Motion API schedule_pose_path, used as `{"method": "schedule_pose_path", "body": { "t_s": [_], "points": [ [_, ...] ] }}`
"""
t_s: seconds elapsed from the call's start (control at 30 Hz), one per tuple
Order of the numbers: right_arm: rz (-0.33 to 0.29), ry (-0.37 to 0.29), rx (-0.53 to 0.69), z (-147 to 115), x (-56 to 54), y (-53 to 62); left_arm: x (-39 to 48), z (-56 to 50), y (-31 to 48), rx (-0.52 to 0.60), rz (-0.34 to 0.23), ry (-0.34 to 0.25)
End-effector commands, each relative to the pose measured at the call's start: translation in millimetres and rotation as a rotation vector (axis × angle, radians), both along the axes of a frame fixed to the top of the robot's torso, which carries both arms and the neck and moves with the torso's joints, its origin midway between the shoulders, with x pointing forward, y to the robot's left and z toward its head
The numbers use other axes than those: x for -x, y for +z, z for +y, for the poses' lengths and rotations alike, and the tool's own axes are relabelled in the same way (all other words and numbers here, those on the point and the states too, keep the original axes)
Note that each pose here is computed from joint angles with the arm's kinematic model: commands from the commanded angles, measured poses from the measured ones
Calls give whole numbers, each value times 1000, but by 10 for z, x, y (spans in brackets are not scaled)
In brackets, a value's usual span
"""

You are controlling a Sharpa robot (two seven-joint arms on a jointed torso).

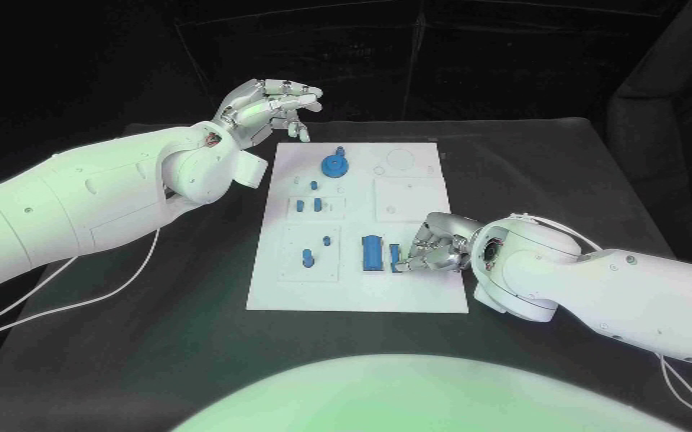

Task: Assemble the parts on the task board

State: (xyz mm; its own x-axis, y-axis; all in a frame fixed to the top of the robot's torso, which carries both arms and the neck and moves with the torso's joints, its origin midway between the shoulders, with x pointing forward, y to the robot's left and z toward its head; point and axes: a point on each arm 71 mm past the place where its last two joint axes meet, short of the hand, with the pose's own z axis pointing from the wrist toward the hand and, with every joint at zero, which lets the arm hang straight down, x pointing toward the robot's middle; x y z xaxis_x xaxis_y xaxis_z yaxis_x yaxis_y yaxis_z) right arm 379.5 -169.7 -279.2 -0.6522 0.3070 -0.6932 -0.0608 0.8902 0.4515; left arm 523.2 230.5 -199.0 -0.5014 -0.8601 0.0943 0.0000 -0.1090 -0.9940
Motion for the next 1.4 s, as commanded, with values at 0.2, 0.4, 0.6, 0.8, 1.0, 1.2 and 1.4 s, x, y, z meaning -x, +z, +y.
{"method": "schedule_pose_path", "body": {
  "t_s": [0.2,0.4,0.6,0.8,1.0,1.2,1.4],
  "points": [
    [3,2,7,15,-26,-18,-3,-13,12,10,-2,-11],
    [18,9,7,15,-20,-27,-4,-12,11,10,-1,-11],
    [2,0,-39,-4,-10,7,-3,-12,11,10,-1,-11],
    [20,-20,-220,-86,-11,76,-9,4,4,7,-2,-5],
    [-30,-115,-568,-283,-341,309,-10,19,-33,5,-6,0],
    [-103,-272,-809,-588,-811,434,-54,21,-90,29,0,21],
    [-165,-350,-918,-712,-1208,388,-172,60,-150,54,2,74]
  ]
}}
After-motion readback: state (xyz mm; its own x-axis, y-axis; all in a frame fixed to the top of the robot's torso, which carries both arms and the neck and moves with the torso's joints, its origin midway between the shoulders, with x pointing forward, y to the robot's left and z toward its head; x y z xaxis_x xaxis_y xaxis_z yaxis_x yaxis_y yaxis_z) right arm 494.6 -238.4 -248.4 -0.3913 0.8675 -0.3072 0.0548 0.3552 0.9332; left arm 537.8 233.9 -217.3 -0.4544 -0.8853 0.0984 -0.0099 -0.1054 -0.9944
